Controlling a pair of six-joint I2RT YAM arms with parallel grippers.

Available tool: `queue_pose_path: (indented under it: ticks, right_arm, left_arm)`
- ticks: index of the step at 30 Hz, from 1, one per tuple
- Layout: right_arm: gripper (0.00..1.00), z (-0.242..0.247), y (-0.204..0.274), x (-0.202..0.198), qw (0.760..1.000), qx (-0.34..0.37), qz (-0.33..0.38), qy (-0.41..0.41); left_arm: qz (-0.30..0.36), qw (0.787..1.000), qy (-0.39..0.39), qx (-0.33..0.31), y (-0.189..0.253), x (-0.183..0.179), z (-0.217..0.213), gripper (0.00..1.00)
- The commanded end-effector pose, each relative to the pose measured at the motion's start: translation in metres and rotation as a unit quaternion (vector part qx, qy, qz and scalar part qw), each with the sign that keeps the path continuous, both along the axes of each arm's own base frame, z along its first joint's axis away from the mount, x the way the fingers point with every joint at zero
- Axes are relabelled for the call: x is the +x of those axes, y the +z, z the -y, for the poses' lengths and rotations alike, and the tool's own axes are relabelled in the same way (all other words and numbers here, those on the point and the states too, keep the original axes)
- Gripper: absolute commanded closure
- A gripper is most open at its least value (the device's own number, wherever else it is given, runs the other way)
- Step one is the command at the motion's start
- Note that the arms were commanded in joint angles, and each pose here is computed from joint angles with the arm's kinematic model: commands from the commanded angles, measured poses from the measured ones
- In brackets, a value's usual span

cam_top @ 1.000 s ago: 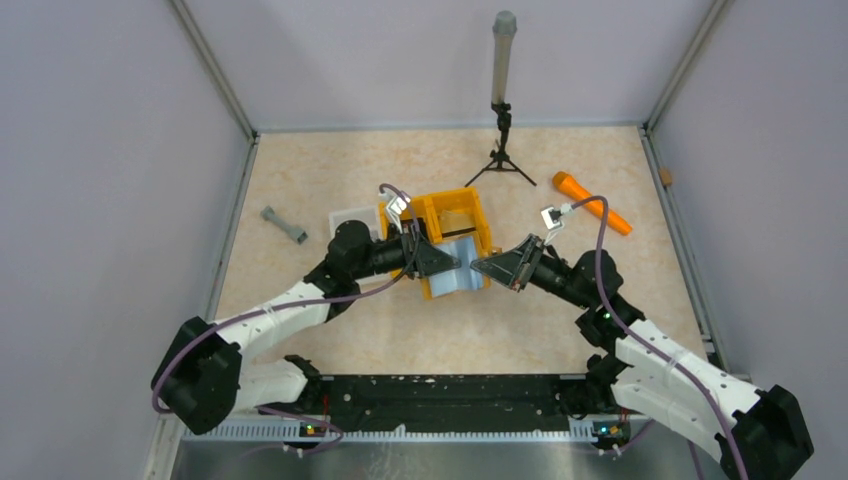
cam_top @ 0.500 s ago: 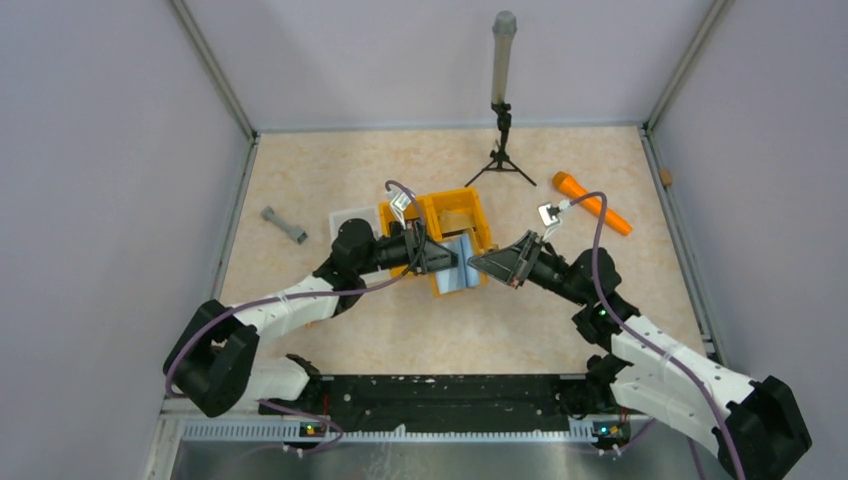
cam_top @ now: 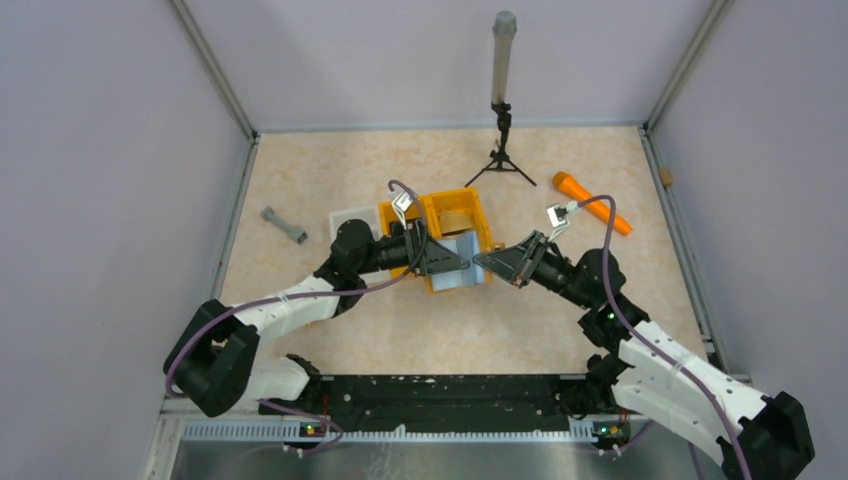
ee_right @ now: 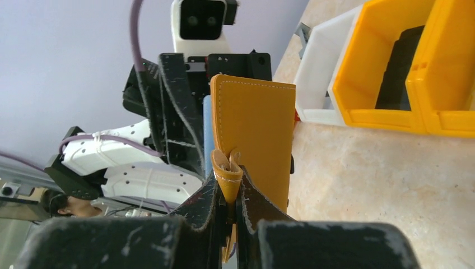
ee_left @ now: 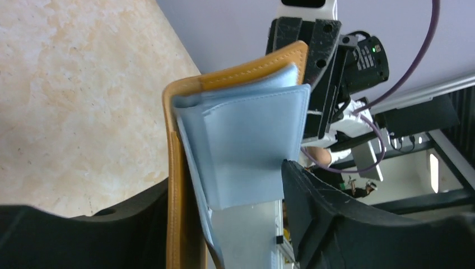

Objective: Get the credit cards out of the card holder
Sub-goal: Remove the credit card from the card holder.

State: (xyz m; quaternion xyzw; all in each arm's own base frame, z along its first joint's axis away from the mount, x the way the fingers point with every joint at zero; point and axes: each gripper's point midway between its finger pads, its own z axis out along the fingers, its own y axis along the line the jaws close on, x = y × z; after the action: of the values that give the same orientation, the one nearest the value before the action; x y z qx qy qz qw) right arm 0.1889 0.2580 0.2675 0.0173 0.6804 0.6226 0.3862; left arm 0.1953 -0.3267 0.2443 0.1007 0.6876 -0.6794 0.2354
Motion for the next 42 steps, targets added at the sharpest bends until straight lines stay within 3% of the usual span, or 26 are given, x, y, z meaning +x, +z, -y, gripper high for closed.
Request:
queue_pose_path:
  ticks: [1, 6, 8, 16, 24, 27, 35, 42]
  right_arm:
    - [1.00, 0.003, 0.014, 0.003, 0.999, -0.013, 0.024, -0.018]
    - [1.00, 0.001, 0.013, 0.004, 0.999, -0.016, 0.024, -0.014]
    - [1.00, 0.001, 0.013, 0.005, 0.999, -0.019, 0.024, -0.016]
    - [1.00, -0.015, 0.010, 0.008, 0.999, -0.041, 0.013, 0.006]
    - [1.00, -0.028, 0.007, 0.008, 0.997, -0.070, 0.022, -0.008]
    - [1.00, -0.020, 0.005, 0.012, 0.996, -0.081, 0.018, -0.031]
    - [1.00, -0.001, -0.002, 0.014, 0.992, -0.102, 0.010, -0.071]
    - [1.00, 0.007, -0.001, 0.013, 0.991, -0.098, 0.018, -0.084]
  left_arm:
    - [0.054, 0.997, -0.026, -0.046, 0.036, -0.014, -0.003, 0.32]
    - [0.064, 0.996, -0.026, -0.053, 0.038, -0.017, -0.006, 0.07]
    - [0.069, 0.996, -0.027, -0.053, 0.040, -0.017, -0.006, 0.02]
    - [0.067, 0.997, 0.011, 0.029, 0.021, -0.002, -0.003, 0.01]
    - [0.064, 0.997, 0.009, 0.040, 0.019, -0.002, 0.000, 0.01]
    - [0.064, 0.997, 0.007, 0.039, 0.018, -0.004, -0.002, 0.07]
    - [0.065, 0.998, 0.003, 0.026, 0.014, -0.011, -0.014, 0.11]
    - [0.050, 0.999, 0.011, 0.016, 0.004, -0.011, -0.029, 0.53]
